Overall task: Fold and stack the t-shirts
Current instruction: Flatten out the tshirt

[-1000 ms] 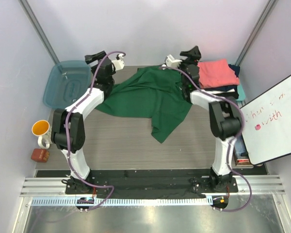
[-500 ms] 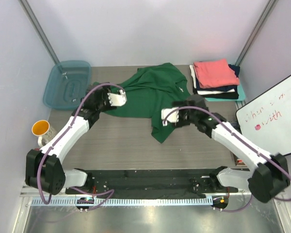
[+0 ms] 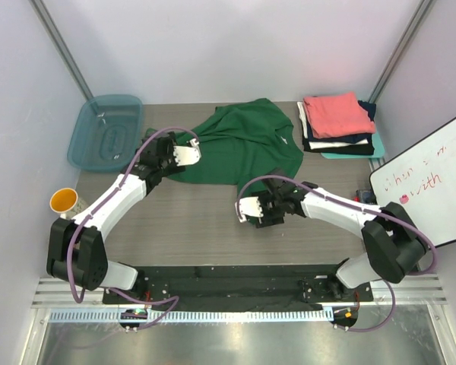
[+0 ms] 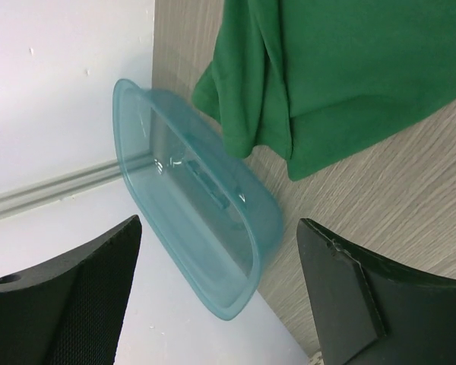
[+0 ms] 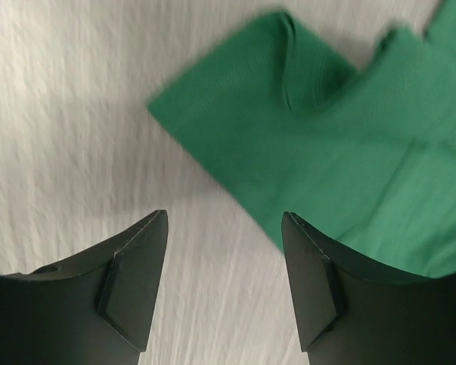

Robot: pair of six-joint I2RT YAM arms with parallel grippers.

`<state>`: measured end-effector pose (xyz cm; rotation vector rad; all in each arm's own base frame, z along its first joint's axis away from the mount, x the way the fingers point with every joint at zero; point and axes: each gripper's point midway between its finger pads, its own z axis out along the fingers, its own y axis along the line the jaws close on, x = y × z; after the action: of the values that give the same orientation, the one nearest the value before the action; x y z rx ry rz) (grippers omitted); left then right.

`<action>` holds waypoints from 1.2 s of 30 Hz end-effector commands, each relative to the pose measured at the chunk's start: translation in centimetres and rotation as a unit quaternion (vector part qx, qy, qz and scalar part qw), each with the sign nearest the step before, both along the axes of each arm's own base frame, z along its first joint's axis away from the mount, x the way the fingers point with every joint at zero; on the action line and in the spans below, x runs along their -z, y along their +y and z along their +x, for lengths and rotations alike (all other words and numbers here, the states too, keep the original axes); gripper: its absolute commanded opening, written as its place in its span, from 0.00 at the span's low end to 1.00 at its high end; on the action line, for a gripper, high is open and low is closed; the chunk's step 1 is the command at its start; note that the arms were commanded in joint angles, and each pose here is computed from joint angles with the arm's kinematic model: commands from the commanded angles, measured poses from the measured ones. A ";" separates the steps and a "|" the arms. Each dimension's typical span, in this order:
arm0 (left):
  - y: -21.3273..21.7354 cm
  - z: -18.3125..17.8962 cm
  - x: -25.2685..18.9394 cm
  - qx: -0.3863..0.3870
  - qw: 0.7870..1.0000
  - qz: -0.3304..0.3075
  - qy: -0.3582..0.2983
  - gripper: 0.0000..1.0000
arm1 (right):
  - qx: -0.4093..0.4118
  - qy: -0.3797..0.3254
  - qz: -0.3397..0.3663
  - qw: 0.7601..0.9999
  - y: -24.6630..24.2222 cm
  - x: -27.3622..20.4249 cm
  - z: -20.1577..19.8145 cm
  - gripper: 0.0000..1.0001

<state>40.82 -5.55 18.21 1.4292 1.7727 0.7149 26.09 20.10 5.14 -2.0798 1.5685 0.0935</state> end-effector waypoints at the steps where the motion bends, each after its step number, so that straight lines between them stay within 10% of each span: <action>1: 0.5 -0.1 -2.1 -0.019 0.999 -0.005 -0.029 0.82 | -0.024 0.010 0.050 0.998 3.7 -0.9 -0.1 0.67; 25: 1.3 -0.3 -5.8 -0.021 0.998 0.005 -0.061 0.82 | 0.004 0.099 0.063 0.993 6.4 3.8 -1.6 0.51; 36: 1.6 0.2 -6.6 -0.023 0.997 -0.004 -0.075 0.82 | 0.023 0.105 -0.005 0.994 2.3 5.1 -3.2 0.63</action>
<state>40.39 -3.80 21.51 1.3553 1.7633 0.8000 25.09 26.24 2.47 -1.9966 1.6119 0.3506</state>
